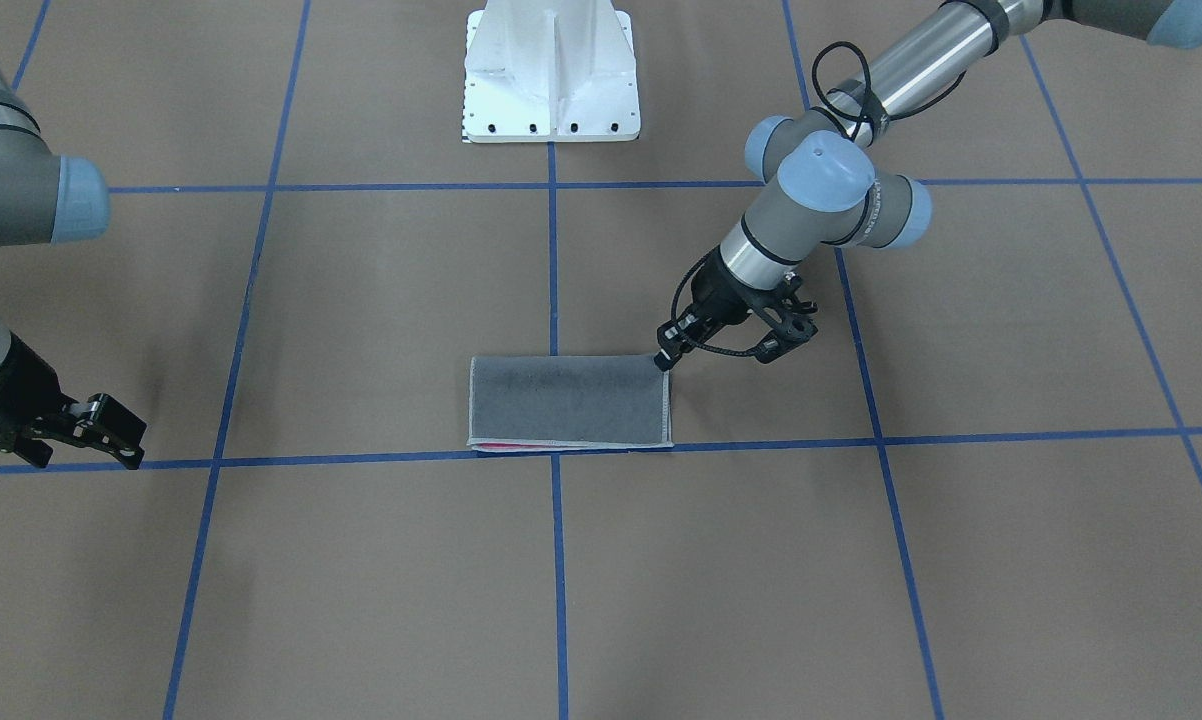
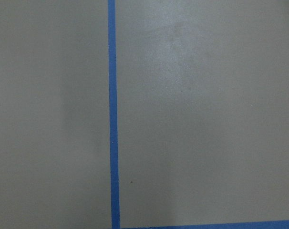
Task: Fold towel twice with both arms
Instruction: 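Lift the strip's end with the left gripper, raising it upward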
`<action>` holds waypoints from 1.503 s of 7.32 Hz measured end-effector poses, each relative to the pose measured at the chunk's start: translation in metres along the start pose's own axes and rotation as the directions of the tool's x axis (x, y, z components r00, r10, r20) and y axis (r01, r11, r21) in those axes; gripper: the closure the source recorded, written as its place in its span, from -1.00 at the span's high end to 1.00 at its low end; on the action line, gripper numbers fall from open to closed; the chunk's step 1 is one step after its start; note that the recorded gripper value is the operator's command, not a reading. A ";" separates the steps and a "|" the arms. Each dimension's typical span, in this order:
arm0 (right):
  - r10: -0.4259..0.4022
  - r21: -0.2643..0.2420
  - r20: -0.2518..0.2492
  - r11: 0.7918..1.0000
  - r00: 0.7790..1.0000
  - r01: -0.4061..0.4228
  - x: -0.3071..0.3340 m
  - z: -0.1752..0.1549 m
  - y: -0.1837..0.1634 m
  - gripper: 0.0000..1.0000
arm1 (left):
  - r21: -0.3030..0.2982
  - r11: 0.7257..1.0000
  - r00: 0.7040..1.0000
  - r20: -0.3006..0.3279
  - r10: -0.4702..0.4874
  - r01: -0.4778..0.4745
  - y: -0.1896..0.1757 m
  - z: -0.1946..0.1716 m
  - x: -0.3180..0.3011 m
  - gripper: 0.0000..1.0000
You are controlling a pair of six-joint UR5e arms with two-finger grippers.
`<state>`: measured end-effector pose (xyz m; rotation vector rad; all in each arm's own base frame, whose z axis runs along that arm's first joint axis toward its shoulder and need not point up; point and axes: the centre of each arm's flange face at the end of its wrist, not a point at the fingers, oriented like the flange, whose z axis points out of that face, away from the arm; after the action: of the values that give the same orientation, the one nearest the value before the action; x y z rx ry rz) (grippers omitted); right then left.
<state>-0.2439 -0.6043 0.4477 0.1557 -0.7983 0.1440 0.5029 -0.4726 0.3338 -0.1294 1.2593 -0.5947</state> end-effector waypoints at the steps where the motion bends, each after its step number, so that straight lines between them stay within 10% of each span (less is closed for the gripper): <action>1: 0.000 0.000 0.000 1.000 1.000 0.000 0.000 0.000 0.000 1.00 | 0.000 0.999 0.999 0.004 0.034 -0.034 -0.005 -0.013 -0.019 -1.00; 11: 0.001 0.009 0.004 1.000 1.000 -0.001 0.001 -0.004 0.003 1.00 | 0.039 0.995 0.994 -0.062 0.091 -0.089 -0.008 -0.054 -0.010 -1.00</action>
<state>-0.2414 -0.6008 0.4458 0.1645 -0.8013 0.1485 0.4490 -0.4624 0.3284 -0.0235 1.3083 -0.5468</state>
